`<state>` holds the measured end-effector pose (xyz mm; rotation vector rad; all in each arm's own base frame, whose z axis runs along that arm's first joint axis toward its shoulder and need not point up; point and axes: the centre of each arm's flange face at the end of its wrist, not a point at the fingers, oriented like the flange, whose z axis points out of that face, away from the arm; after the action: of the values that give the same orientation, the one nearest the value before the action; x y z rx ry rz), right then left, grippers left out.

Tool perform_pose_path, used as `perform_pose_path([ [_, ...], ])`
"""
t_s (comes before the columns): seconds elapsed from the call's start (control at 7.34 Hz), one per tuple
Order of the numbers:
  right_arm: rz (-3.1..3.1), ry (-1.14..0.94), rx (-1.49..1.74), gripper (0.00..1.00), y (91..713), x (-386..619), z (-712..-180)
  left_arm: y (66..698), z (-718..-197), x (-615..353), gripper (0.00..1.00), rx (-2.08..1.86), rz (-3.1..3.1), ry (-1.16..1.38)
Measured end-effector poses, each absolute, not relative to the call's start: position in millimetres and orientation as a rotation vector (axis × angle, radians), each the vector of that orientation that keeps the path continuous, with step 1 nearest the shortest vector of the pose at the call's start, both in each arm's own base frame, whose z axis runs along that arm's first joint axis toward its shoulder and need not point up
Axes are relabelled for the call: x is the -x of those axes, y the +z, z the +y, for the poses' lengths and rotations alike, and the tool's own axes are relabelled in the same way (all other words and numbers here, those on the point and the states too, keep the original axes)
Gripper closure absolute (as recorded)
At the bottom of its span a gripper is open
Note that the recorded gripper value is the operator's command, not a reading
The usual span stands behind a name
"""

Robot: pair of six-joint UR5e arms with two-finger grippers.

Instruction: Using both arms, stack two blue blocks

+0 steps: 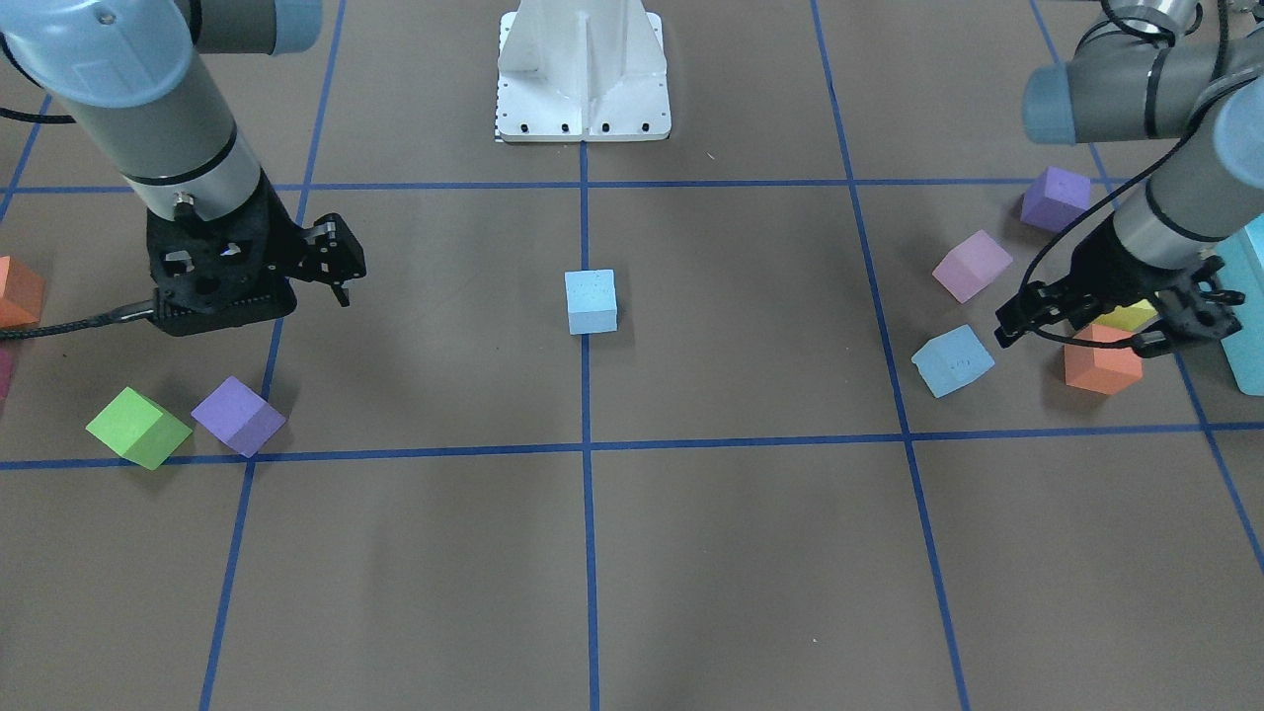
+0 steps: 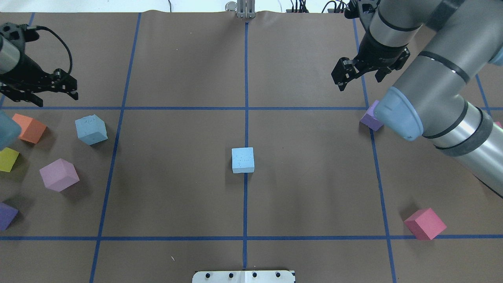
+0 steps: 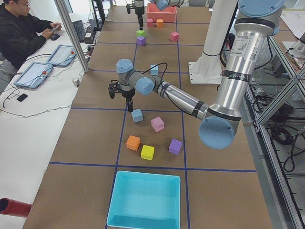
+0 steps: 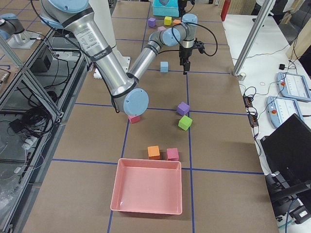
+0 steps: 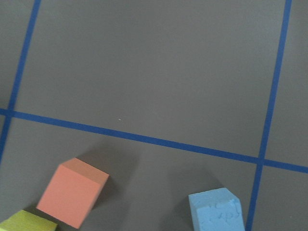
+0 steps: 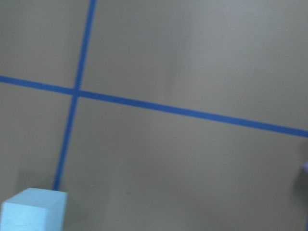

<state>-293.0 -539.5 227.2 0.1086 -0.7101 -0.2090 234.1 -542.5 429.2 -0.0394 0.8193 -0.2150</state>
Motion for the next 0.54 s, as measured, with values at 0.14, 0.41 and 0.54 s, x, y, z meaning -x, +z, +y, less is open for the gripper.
perform_pose_path([
  [0.14, -0.700, -0.221, -0.109, 0.00, 234, 284, -542, 442, -544, -258, 0.00, 0.033, 0.829, -0.218],
  [0.41, -0.695, -0.234, -0.112, 0.00, 238, 279, -543, 464, -548, -280, 0.00, 0.030, 0.845, -0.225],
  [0.54, -0.695, -0.237, -0.113, 0.00, 238, 279, -542, 466, -549, -285, 0.00, 0.032, 0.847, -0.226],
])
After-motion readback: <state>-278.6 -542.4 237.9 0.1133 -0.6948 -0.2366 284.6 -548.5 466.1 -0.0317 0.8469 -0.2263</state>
